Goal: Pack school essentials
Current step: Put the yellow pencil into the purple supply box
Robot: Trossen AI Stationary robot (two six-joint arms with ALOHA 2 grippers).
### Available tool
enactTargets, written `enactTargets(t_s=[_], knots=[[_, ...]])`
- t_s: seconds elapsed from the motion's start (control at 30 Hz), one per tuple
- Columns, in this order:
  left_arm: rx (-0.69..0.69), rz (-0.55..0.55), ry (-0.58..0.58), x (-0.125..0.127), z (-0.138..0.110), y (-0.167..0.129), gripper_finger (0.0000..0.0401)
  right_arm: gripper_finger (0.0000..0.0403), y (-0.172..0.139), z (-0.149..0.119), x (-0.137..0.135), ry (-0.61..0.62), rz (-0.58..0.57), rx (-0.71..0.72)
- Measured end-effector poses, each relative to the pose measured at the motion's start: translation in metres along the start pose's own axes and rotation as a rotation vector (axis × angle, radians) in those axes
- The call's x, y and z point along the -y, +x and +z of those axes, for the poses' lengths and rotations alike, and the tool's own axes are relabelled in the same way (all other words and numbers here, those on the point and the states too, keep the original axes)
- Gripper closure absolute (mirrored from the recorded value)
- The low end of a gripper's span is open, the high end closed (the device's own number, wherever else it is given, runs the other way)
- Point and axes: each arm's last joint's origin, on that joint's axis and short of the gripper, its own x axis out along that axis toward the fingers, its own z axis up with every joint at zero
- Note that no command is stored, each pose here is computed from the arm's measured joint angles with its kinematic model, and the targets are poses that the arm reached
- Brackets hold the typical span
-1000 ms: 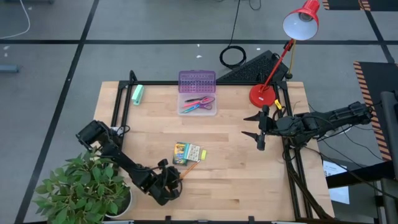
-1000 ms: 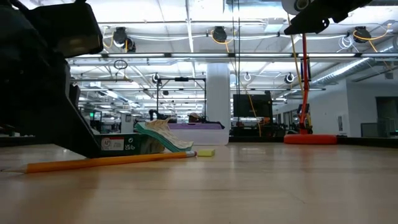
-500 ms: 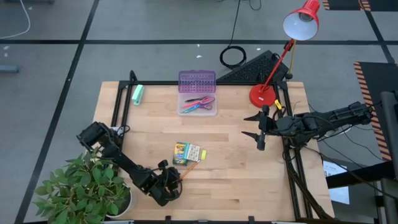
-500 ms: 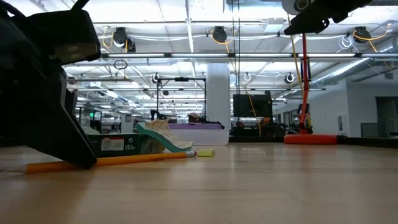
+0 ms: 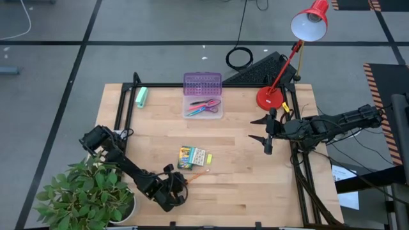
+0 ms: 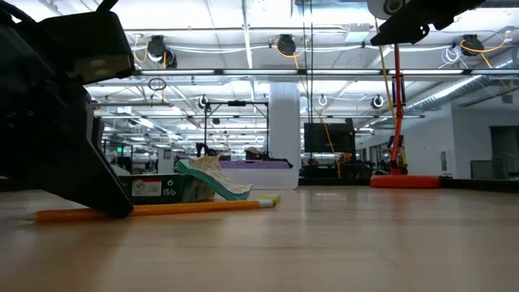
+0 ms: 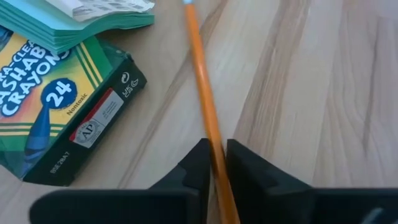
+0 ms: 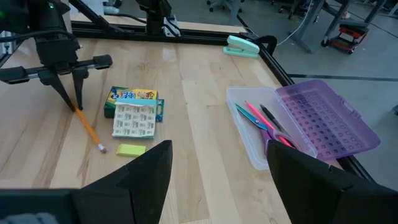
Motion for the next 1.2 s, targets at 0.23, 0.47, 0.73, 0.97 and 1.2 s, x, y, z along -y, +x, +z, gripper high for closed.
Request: enactTargets(t_s=[0.23, 0.47, 0.73, 0.97, 1.2], knots=[[0.003, -0.008, 0.035, 0.001, 0.000, 0.000, 0.0368, 0.0147, 0.000, 0.000, 0.000, 0.000, 0.000, 0.000], [0.004, -0.010, 0.059, 0.001, 0.000, 0.000, 0.0370, 0.0147, 0.000, 0.000, 0.000, 0.000, 0.000, 0.000], [0.010, -0.019, 0.065, 0.001, 0.002, -0.002, 0.0370, 0.0147, 0.000, 0.000, 0.000, 0.000, 0.000, 0.000], [0.045, -0.040, 0.088, -0.001, 0.014, -0.013, 0.0370, 0.0147, 0.000, 0.000, 0.000, 0.000, 0.000, 0.000], [0.085, -0.049, 0.101, -0.004, 0.028, -0.020, 0.0370, 0.0147, 0.000, 0.000, 0.000, 0.000, 0.000, 0.001]])
